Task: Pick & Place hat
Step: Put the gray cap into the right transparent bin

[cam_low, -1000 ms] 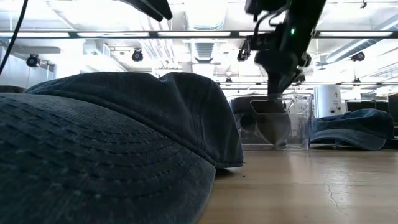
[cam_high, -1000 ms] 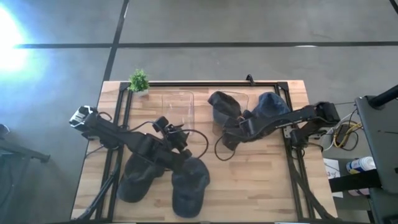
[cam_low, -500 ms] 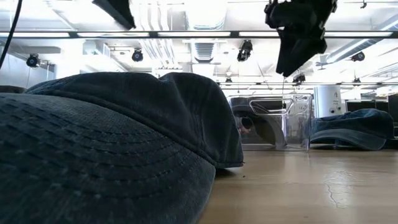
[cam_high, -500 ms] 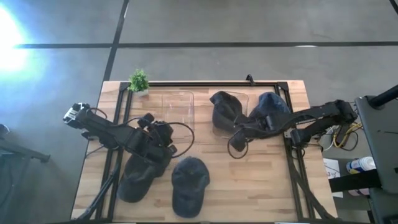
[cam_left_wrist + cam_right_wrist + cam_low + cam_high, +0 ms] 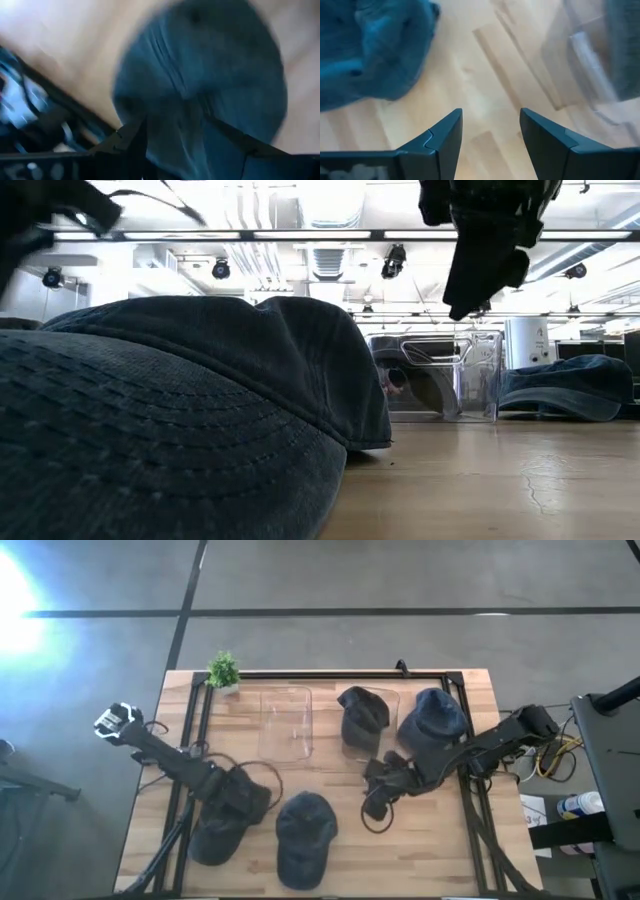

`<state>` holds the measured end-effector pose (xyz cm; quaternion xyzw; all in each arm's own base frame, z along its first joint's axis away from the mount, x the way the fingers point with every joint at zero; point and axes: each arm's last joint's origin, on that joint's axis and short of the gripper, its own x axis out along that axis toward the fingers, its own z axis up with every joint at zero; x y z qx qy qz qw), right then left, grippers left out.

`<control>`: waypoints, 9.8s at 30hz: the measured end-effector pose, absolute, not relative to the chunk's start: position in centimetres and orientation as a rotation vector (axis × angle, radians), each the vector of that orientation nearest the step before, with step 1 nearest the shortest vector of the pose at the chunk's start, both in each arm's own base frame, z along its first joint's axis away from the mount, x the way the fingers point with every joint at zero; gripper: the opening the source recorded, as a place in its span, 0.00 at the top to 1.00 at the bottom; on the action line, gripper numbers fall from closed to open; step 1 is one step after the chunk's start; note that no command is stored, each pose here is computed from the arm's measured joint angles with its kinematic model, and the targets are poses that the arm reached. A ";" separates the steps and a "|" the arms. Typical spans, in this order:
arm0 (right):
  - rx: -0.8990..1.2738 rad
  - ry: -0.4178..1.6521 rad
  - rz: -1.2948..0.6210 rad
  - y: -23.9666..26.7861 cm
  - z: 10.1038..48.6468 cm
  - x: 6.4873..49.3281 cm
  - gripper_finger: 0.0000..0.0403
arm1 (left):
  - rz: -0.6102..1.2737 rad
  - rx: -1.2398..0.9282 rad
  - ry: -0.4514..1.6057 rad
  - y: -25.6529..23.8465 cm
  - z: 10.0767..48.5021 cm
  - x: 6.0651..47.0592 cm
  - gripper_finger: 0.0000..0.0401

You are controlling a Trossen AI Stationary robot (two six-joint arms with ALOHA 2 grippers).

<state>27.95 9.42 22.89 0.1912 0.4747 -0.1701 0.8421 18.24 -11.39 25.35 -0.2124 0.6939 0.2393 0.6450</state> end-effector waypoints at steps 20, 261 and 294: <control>0.433 0.995 -0.329 11.7 20.2 29.8 0.52 | 0.539 -0.494 1.275 -15.5 20.1 17.7 0.56; 0.947 0.620 -0.230 19.5 19.0 22.2 0.39 | -0.199 -0.119 0.773 -16.1 15.5 42.6 0.84; 1.104 0.859 -0.705 16.6 14.4 14.4 0.39 | -0.273 -0.430 0.659 -17.9 18.1 46.2 0.84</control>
